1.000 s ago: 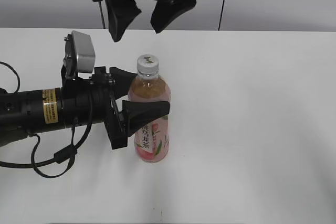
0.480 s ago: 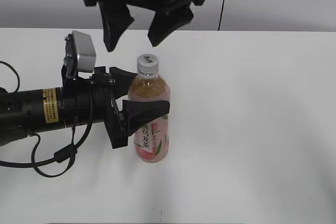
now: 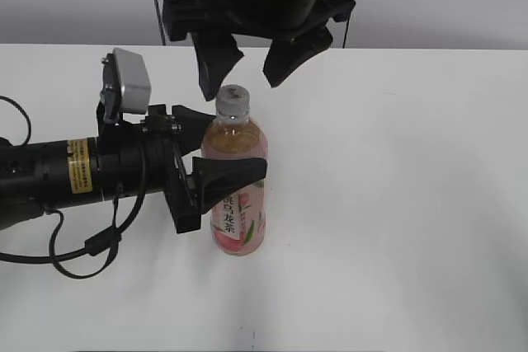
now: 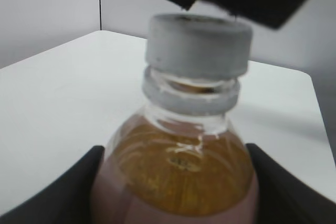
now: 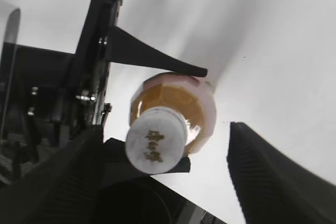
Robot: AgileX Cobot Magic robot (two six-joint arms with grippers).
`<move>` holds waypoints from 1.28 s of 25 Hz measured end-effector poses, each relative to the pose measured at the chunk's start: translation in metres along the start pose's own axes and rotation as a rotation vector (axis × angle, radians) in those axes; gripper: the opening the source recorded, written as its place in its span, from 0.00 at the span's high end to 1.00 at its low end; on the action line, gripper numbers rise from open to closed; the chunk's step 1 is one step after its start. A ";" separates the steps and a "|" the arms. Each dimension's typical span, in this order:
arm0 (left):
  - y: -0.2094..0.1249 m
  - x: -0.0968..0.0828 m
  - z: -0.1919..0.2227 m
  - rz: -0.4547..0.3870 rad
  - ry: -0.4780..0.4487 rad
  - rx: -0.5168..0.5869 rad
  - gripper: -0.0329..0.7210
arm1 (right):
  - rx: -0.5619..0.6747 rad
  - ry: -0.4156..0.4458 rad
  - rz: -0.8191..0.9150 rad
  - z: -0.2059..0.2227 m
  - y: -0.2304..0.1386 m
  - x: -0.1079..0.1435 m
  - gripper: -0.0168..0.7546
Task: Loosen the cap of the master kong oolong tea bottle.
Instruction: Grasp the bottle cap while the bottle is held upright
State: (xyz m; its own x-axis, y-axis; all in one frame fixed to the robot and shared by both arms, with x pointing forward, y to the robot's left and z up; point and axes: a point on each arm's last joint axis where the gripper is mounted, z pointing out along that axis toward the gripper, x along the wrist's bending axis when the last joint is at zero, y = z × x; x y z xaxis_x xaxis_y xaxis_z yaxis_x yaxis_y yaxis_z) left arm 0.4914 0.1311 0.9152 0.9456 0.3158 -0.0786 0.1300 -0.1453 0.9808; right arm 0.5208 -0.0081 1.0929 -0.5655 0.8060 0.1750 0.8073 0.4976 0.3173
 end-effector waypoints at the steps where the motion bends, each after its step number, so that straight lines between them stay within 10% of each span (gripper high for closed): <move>1: 0.000 0.000 0.000 0.000 0.000 -0.001 0.34 | 0.000 -0.002 0.001 0.000 0.000 0.000 0.28; 32: 0.000 0.000 0.000 0.000 -0.001 -0.002 0.34 | 0.058 0.022 -0.066 0.024 0.001 0.000 0.60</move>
State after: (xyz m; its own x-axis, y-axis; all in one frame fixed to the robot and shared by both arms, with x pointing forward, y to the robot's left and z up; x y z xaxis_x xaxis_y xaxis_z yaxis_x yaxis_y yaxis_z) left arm 0.4914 0.1310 0.9153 0.9458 0.3151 -0.0787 0.1295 -0.1437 0.9811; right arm 0.5257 0.0006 1.0711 -0.6204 0.7643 0.1758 0.7766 0.5673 0.2741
